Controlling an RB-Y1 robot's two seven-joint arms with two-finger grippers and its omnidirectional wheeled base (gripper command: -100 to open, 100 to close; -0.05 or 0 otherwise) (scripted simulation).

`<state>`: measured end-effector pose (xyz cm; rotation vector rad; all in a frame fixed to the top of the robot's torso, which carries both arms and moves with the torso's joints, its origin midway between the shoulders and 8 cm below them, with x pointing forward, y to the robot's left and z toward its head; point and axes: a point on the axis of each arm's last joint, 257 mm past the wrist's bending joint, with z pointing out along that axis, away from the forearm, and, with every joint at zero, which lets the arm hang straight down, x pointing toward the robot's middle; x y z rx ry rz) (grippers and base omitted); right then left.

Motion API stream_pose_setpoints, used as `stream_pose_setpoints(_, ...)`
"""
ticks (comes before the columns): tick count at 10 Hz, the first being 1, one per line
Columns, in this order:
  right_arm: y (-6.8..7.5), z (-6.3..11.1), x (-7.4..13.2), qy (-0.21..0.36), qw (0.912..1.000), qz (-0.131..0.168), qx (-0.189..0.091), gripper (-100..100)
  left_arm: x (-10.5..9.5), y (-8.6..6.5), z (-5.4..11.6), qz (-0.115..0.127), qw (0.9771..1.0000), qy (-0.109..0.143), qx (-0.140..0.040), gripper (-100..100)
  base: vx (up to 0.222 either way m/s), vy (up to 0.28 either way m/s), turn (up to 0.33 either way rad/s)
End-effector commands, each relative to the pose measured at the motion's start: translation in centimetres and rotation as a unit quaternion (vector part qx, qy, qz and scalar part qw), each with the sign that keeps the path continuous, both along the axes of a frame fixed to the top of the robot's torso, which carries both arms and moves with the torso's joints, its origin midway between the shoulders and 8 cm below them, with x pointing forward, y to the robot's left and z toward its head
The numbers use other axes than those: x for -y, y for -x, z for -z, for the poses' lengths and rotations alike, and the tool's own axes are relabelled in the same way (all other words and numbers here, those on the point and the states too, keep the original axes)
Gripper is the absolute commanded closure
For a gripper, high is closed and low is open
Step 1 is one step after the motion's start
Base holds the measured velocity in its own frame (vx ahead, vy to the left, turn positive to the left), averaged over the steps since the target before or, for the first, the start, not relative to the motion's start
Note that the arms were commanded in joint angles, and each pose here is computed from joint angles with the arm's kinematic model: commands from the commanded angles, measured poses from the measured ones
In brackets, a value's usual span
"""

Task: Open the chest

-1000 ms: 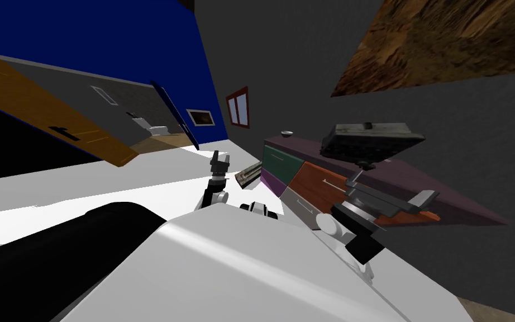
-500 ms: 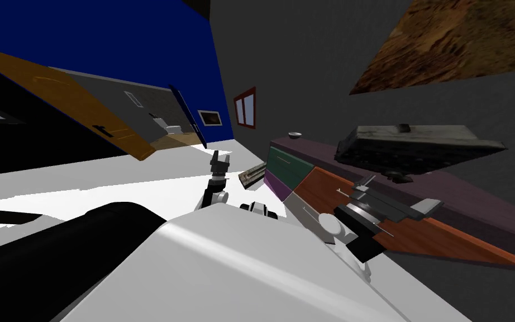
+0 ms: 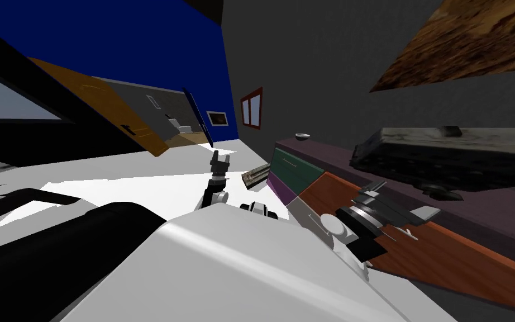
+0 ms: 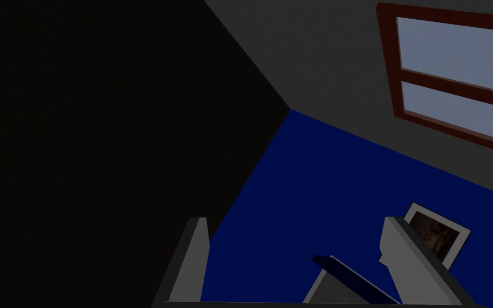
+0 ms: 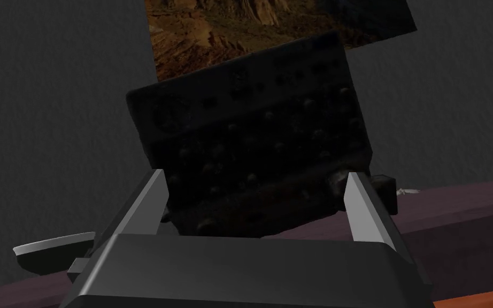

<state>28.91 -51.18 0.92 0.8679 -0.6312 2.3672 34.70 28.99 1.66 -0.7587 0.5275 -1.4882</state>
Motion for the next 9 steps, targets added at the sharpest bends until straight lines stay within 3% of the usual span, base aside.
stream_pose_setpoints(1, 0.3, 1.4, 2.0, -0.047, 0.9984, -0.016, 0.029, -100, 0.0, 0.0, 0.0, 0.0, 1.0, 0.0, 0.0, 0, 0.043, 0.025, 0.14)
stream_pose_setpoints(4, 0.6, 2.6, 3.6, -0.087, 0.9941, -0.031, 0.057, -100, 0.0, 0.0, 0.0, 0.0, 1.0, 0.0, 0.0, 0, 0.019, 0.016, 0.138)
stream_pose_setpoints(7, 1.3, 5.3, 6.5, -0.148, 0.9839, -0.038, 0.093, -100, 0.0, 0.0, 0.0, 0.0, 1.0, 0.0, 0.0, 0, 0.035, 0.033, 0.202)
stream_pose_setpoints(9, 1.3, 5.3, 6.5, -0.154, 0.9814, -0.048, 0.103, -100, 0.0, 0.0, 0.0, 0.0, 1.0, 0.0, 0.0, 0, 0.021, 0.024, 0.053)
